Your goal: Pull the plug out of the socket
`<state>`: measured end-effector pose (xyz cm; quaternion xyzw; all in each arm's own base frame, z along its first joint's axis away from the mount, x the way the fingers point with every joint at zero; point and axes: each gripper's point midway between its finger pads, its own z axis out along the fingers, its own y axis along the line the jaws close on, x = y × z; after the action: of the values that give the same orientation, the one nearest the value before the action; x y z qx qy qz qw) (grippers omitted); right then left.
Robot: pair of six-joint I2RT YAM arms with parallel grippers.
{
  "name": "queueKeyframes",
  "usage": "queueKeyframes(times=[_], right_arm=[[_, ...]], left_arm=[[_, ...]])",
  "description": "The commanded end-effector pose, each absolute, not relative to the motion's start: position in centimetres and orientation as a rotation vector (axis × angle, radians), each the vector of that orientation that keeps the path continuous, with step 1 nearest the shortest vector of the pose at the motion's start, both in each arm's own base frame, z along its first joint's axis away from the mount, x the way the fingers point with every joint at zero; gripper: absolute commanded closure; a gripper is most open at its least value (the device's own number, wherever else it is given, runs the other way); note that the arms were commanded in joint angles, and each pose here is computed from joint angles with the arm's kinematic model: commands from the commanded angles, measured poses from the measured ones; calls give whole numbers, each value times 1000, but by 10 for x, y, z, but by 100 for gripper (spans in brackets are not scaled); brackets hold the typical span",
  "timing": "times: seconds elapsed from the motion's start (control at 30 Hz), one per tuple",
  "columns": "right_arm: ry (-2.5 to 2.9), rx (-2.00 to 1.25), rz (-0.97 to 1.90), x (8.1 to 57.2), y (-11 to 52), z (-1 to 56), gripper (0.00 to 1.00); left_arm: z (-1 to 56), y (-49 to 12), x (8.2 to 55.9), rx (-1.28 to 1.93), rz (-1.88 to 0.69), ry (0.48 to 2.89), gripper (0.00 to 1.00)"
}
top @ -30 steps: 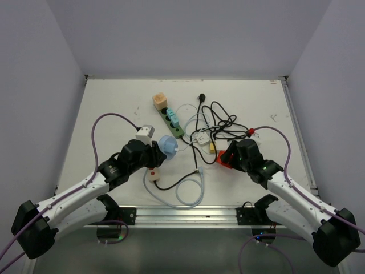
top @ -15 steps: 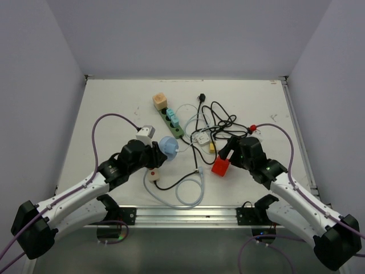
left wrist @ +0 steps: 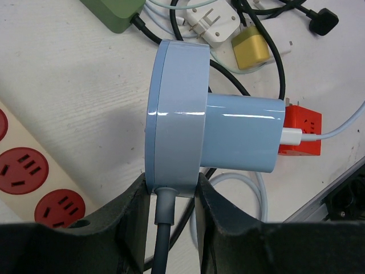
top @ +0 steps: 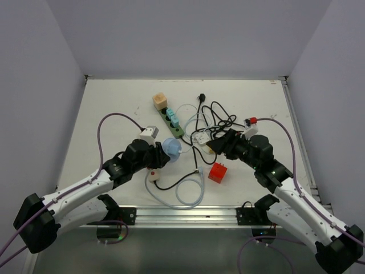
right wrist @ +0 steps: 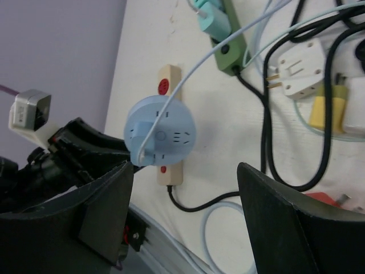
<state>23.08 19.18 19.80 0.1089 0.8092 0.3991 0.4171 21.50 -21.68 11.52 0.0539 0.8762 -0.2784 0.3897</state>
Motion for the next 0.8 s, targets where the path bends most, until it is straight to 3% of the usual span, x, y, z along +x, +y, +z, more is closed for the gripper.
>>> queueKeyframes(times=[0.0, 0.23, 0.6, 0.77], right_arm=[[1937, 137, 1276, 223, 234, 227, 23], [2003, 22, 1224, 219, 282, 221, 23], [2050, 7, 1212, 227, 325, 204, 32], [2073, 23, 1194, 229, 327, 196, 53]], left_arm=[[156, -243, 228, 131, -835, 2091, 100], [171, -260, 225, 145, -908, 2042, 100], [176, -271, 216, 183, -948, 2040, 100], [178, -273, 215, 192, -951, 2037, 100]])
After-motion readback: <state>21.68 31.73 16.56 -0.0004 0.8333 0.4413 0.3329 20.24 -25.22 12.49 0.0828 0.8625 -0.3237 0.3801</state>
